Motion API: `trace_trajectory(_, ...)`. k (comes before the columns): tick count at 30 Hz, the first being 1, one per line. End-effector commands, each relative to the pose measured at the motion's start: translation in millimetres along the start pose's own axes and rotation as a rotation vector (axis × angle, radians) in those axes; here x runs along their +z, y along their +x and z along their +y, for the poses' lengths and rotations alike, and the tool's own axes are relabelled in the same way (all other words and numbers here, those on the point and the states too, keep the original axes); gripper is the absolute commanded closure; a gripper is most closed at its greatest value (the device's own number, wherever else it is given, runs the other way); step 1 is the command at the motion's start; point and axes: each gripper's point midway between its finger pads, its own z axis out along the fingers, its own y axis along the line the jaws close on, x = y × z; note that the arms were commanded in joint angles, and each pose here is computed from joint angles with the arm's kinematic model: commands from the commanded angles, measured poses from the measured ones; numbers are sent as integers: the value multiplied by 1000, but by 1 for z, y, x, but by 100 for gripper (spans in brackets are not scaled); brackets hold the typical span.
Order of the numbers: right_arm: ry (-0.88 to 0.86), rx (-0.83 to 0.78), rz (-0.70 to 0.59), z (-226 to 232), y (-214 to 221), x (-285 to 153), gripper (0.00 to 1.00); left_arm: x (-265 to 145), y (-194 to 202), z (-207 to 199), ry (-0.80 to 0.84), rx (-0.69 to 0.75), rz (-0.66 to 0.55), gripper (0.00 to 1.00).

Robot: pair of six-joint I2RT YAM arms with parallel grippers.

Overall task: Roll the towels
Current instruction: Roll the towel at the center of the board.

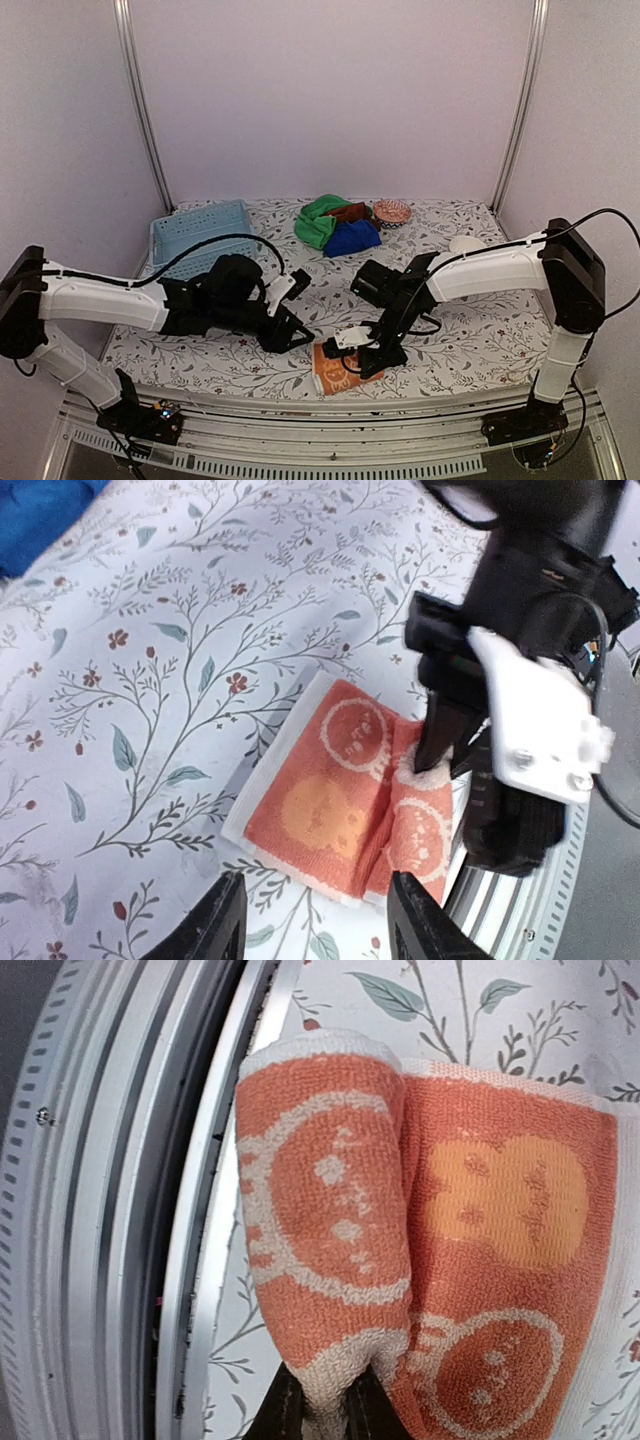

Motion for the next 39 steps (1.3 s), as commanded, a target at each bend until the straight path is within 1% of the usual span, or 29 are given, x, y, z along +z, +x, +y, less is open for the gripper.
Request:
trace_trajectory(1, -325, 259, 68, 36, 15, 4, 92, -22, 12, -14, -208, 242, -113, 49)
trace_trajectory(2, -369, 294, 67, 34, 15, 6, 92, -24, 16, -25, -216, 304, -141, 49)
trace_trajectory(4, -441, 359, 72, 29, 17, 10, 91, -25, 21, -41, -231, 372, -165, 50)
trace_trajectory(8, -523, 440, 67, 17, 23, 22, 92, -15, 32, -66, -277, 525, -143, 53)
trace_trajectory(10, -543, 483, 56, 9, 25, 24, 92, -6, 39, -75, -284, 601, -108, 55)
trace_trajectory(12, -556, 511, 53, 5, 29, 27, 92, 7, 46, -77, -282, 670, -59, 52)
trace_trajectory(14, -558, 523, 46, 1, 30, 28, 92, 26, 54, -76, -291, 728, 18, 49)
trace_trajectory(16, -561, 530, 42, 0, 31, 29, 92, 41, 58, -74, -313, 775, 76, 47)
trace_trajectory(21, -563, 542, 36, -1, 31, 32, 91, 68, 57, -66, -380, 894, 128, 48)
trace_trajectory(25, -566, 545, 35, 1, 33, 33, 91, 87, 66, -58, -411, 939, 201, 55)
trace_trajectory(26, -566, 545, 33, 1, 33, 33, 91, 90, 68, -57, -411, 941, 212, 58)
trace_trajectory(28, -561, 541, 25, 1, 31, 31, 90, 92, 68, -59, -398, 933, 211, 68)
trace_trajectory(30, -559, 531, 6, 1, 27, 25, 83, 90, 67, -67, -354, 912, 201, 78)
trace_trajectory(31, -566, 526, -17, 1, 22, 18, 74, 90, 67, -70, -331, 899, 197, 80)
trace_trajectory(32, -570, 510, -53, 0, 17, 9, 69, 88, 67, -74, -311, 888, 193, 82)
trace_trajectory(34, -580, 506, -128, -7, 7, -10, 62, 85, 67, -77, -289, 868, 191, 85)
trace_trajectory(37, -570, 518, -208, -22, 2, -28, 60, 81, 68, -79, -275, 850, 198, 86)
trace_trajectory(39, -545, 547, -187, -30, 9, -20, 61, 78, 67, -80, -269, 842, 198, 86)
